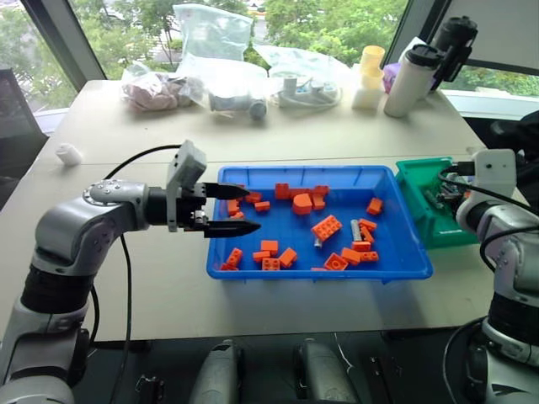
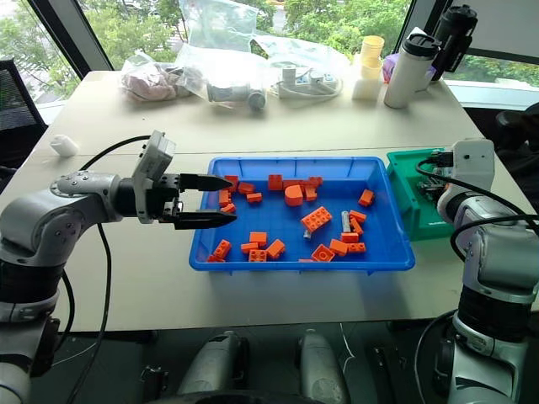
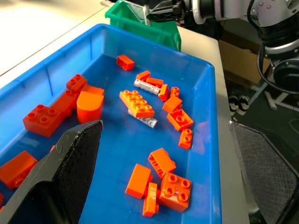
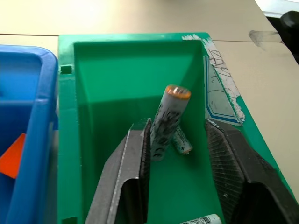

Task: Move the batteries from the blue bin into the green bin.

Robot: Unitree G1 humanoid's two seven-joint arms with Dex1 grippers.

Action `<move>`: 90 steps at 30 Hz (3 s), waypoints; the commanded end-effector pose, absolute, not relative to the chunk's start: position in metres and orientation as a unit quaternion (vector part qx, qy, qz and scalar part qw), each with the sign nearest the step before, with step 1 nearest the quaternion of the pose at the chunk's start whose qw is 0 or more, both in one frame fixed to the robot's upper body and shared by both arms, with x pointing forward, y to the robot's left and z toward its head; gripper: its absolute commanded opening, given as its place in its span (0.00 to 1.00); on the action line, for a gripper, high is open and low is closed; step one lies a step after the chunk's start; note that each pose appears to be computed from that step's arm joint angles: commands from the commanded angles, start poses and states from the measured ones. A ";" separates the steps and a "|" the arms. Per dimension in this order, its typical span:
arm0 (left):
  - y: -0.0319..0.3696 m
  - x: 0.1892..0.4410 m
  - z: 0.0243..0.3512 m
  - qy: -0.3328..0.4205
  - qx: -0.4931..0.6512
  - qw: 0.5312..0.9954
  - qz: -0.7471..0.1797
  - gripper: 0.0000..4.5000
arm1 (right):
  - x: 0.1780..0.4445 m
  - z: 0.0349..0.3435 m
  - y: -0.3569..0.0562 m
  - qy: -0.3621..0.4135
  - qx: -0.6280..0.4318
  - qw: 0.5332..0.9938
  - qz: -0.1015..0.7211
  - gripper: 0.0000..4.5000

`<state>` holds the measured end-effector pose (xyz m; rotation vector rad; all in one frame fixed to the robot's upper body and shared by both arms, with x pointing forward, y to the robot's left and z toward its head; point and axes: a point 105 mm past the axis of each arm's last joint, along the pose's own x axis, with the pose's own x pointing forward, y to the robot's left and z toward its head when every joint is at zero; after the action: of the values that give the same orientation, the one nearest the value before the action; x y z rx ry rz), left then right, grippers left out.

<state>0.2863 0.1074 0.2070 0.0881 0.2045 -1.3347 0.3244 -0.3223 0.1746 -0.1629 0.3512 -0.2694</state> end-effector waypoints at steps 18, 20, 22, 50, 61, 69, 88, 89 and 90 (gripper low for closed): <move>0.095 0.259 0.232 0.078 0.104 0.724 -0.677 1.00 | 0.291 0.214 -0.170 0.104 -0.317 0.839 0.431 0.76; 0.094 0.259 0.233 0.075 0.103 0.723 -0.679 1.00 | 0.291 0.201 -0.172 0.136 -0.363 0.799 0.460 0.76; 0.094 0.258 0.233 0.075 0.101 0.724 -0.678 1.00 | 0.293 0.191 -0.174 0.151 -0.405 0.760 0.485 0.76; 0.131 0.253 0.199 0.132 0.158 0.775 -0.598 1.00 | 0.355 0.144 -0.140 0.157 -0.585 0.487 0.629 0.76; 0.130 0.251 0.199 0.127 0.148 0.780 -0.595 1.00 | 0.368 0.171 -0.148 0.124 -0.603 0.528 0.585 0.24; 0.124 0.252 0.204 0.109 0.129 0.780 -0.603 1.00 | 0.352 0.256 -0.188 0.062 -0.420 0.800 0.424 0.24; 0.114 0.269 0.204 0.106 0.127 0.774 -0.611 1.00 | 0.375 0.167 -0.217 0.139 -0.448 0.841 0.271 0.67; 0.114 0.267 0.203 0.108 0.126 0.775 -0.610 1.00 | 0.376 0.170 -0.218 0.138 -0.451 0.839 0.271 0.78; 0.114 0.266 0.202 0.109 0.125 0.775 -0.610 1.00 | 0.376 0.173 -0.219 0.138 -0.451 0.839 0.271 0.88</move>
<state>0.2701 0.1158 0.1951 0.2358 0.2676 -1.3148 0.3723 -0.2182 0.1473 -0.9141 0.3645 0.6013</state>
